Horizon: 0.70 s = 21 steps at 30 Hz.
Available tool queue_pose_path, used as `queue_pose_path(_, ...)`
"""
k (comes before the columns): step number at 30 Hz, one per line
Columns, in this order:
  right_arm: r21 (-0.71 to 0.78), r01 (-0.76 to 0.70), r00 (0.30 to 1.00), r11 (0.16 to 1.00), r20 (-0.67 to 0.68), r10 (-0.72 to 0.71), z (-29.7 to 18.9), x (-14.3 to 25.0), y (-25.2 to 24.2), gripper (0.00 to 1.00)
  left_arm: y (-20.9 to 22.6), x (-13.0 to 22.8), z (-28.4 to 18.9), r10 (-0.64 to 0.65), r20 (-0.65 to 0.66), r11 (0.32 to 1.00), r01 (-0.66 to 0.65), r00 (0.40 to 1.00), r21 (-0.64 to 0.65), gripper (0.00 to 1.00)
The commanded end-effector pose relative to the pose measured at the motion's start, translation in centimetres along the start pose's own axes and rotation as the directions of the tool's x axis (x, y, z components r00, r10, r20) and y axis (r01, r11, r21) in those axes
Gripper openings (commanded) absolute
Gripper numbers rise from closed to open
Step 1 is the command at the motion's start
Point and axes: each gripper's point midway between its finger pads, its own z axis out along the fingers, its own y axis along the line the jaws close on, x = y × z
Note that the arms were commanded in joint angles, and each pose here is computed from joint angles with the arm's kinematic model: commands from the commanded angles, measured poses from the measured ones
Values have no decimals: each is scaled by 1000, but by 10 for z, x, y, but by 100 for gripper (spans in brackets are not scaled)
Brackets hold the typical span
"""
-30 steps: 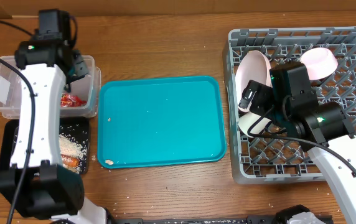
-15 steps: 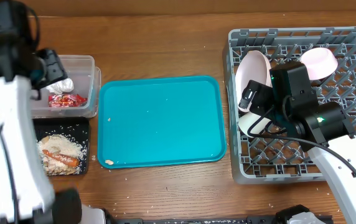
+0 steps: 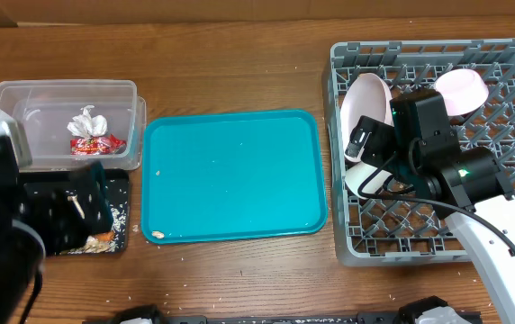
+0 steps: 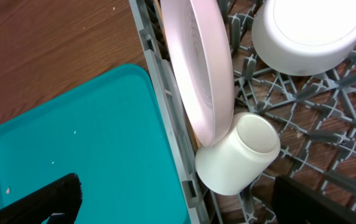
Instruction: Sort waste into correct bins and load items into the dishwasher
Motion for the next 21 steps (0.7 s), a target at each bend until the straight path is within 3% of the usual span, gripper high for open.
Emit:
queue_pose_path(1,-15,-11,1000,1000,20,11,-6,-4,2,100,0,9,-25,51,66,999,-50,996,-11,100)
queue_pose_path(8,-15,-11,1000,1000,21,11,-6,-4,2,100,-2,20,-55,59,154,998,-59,986,-6,100)
queue_pose_path(21,-1,6,1000,1000,15,-6,-6,-3,-1,100,-2,20,-56,60,157,998,-59,986,-6,100)
